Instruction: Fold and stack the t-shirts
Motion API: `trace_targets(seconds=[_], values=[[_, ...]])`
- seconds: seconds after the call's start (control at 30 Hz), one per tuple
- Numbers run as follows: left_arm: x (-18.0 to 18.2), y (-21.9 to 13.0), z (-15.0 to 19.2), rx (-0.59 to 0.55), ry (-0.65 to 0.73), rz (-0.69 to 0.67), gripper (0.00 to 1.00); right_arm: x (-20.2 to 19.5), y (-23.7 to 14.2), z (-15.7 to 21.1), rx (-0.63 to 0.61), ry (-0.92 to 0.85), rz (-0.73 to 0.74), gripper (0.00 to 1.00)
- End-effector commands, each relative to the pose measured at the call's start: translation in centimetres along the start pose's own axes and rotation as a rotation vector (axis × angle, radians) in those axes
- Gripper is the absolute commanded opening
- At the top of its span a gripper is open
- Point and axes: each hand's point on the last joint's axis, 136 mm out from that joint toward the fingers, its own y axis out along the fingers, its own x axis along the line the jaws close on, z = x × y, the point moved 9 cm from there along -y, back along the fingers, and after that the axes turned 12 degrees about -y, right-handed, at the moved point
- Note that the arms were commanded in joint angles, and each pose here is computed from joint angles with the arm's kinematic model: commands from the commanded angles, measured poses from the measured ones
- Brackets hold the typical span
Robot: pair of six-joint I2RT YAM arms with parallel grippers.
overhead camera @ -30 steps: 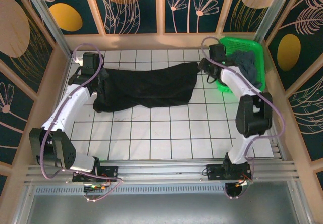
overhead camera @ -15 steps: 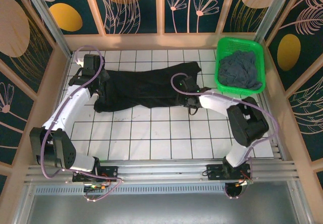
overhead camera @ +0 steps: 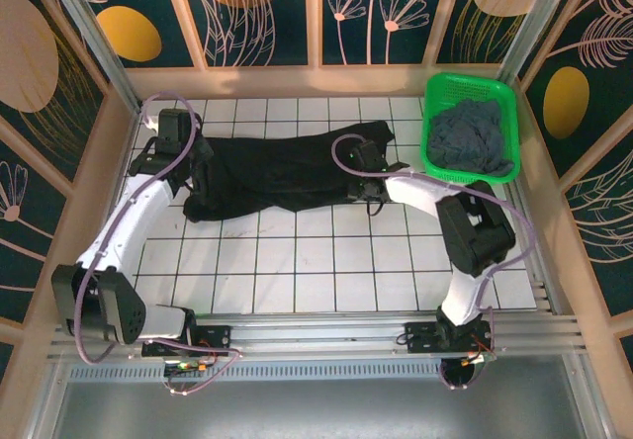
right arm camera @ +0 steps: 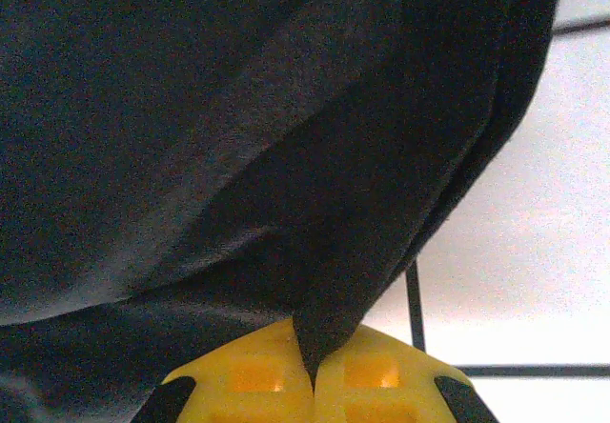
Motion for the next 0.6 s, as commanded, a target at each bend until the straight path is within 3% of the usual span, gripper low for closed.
trace_targets(seconds=[0.0, 0.27, 0.57], values=[[0.0, -3.8, -1.9, -0.092, -0.071, 0.069, 0.00, -0.1, -7.6, -3.9, -0.266, 0.040, -0.031, 0.00], [0.4, -12.4, -5.1, -0.337, -0.268, 0.320, 0.00, -1.8, -22.1, -7.7, -0.719, 0.088, -0.096, 0.00], [0.8, -20.1, -7.4, -0.507, -0.352, 0.553, 0.00, -4.7, -32.7, -8.8, -1.001, 0.164, -0.089, 0.00]])
